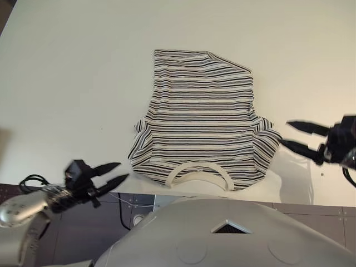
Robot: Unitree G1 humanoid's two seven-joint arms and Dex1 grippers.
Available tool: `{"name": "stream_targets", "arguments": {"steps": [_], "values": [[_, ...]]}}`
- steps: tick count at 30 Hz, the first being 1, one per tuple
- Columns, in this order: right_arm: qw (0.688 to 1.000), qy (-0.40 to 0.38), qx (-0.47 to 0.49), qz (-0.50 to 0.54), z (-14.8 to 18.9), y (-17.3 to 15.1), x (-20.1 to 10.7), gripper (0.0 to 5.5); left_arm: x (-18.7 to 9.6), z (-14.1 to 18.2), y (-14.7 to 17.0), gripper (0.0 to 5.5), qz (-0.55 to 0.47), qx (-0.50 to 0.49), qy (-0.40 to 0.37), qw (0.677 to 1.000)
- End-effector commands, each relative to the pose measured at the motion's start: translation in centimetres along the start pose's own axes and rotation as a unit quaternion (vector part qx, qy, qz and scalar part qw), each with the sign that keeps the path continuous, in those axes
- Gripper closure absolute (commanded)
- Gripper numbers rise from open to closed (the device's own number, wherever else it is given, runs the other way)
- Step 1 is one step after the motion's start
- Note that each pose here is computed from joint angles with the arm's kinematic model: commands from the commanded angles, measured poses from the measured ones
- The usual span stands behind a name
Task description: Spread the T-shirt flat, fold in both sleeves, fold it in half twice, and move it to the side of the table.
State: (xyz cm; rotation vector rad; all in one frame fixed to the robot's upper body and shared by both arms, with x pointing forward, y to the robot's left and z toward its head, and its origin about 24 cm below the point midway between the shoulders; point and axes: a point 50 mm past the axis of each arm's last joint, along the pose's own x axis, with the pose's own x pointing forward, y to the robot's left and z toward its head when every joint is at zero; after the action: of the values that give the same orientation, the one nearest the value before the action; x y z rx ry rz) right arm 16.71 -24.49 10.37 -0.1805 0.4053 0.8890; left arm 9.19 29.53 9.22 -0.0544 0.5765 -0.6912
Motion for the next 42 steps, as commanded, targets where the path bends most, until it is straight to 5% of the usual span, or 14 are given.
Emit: {"name": "stream_targets", "arguments": {"steps": [1,5,8,13,21,24,27,33,38,42], "values": [[0.995,0.066,-0.044,-0.056,-2.8,-0.9,2.6,2.84,4.6,4.4,2.5,3.33,0.074,0.013,-0.103,0.992],[0.99,0.098,-0.083,-0.049,-3.8,-1.8,2.4,2.84,9.4,2.0,-0.7,3.33,0.034,0.082,-0.029,0.996],[0.975,0.173,-0.132,-0.034,-6.7,-1.4,2.6,2.84,11.3,-1.2,0.0,3.33,0.053,0.152,0.064,0.985],[0.941,0.269,-0.201,-0.032,-9.9,-1.9,2.0,2.84,10.6,-4.1,2.9,3.33,0.102,0.244,0.15,0.953],[0.947,0.237,-0.215,0.017,-8.6,-1.7,1.5,2.84,10.8,-3.2,1.7,3.33,0.116,0.262,0.077,0.955],[0.986,0.071,-0.139,-0.052,-2.8,-3.8,2.5,2.84,10.0,-1.3,2.0,3.33,0.152,0.279,0.042,0.947],[0.99,-0.038,-0.096,-0.096,1.8,-6.7,5.3,2.84,10.8,2.8,3.0,3.33,0.191,0.292,-0.031,0.937],[0.974,0.061,-0.11,-0.188,-0.5,-9.1,16.5,2.84,14.2,4.1,1.4,3.33,0.137,0.262,-0.073,0.952],[0.962,0.152,-0.089,-0.209,-4.0,-9.1,18.3,2.84,15.7,2.7,0.6,3.33,0.124,0.243,-0.066,0.96],[0.912,0.146,-0.149,-0.352,-1.4,-11.4,18.8,2.84,16.7,2.3,0.2,3.33,0.134,0.235,-0.068,0.96]]}}
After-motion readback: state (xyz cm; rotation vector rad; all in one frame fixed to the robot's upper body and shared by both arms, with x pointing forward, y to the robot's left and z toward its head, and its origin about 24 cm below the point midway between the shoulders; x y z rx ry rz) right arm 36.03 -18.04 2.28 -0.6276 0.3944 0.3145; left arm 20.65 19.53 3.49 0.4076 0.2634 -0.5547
